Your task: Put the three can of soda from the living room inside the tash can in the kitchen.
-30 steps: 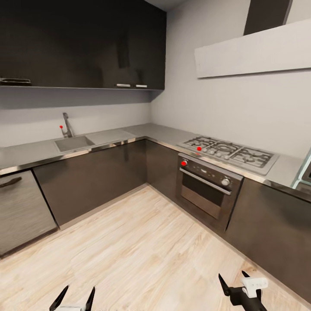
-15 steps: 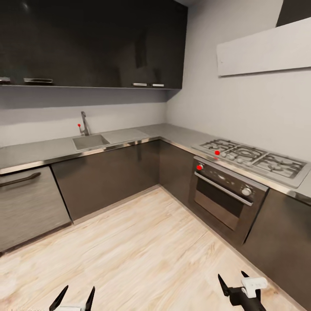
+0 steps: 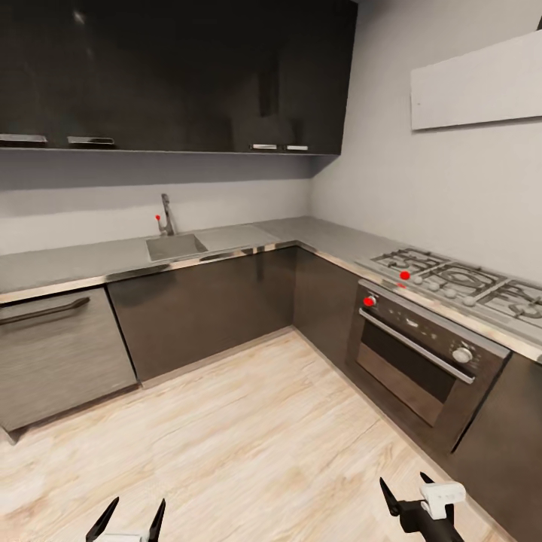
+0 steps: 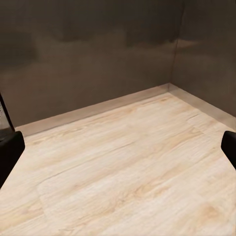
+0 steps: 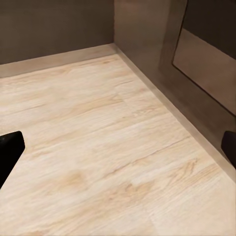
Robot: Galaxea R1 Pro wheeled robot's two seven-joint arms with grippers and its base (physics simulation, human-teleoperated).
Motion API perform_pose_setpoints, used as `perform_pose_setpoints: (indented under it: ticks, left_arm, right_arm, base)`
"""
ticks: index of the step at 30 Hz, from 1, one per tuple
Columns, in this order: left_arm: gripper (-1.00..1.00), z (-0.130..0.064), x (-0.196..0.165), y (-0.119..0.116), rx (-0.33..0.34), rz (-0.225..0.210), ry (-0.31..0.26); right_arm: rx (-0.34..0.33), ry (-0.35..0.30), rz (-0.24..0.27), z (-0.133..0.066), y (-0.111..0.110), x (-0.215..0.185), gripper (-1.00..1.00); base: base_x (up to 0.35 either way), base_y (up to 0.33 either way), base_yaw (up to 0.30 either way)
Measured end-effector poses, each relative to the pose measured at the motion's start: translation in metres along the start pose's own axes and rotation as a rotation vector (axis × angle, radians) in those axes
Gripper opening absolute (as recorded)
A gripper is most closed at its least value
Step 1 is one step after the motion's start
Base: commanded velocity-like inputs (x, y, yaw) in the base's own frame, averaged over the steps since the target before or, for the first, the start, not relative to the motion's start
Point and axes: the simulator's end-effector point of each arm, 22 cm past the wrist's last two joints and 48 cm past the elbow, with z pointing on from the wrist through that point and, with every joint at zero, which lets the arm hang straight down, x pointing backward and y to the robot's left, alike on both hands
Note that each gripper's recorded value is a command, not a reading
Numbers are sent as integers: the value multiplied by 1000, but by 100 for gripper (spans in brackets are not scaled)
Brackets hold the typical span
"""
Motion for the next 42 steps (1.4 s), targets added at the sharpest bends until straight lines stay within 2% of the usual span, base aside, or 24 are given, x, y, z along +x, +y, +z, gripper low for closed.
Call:
perform_pose_setpoints:
  ticks: [8,33,42]
  left_arm:
    - [100,0,1,0,0,0,2]
    - [100,-1,9,0,0,-1,25]
    - [100,-2,11,0,0,-1,30]
  right_arm:
    - [-2,4,-3,1,4,1,100]
    - [-7,29,-4,2,7,12,100]
    - [-7,34,-3,2,7,14,100]
  base:
    - [7,-2,89]
    - [0,0,188]
    - [-115,0,215]
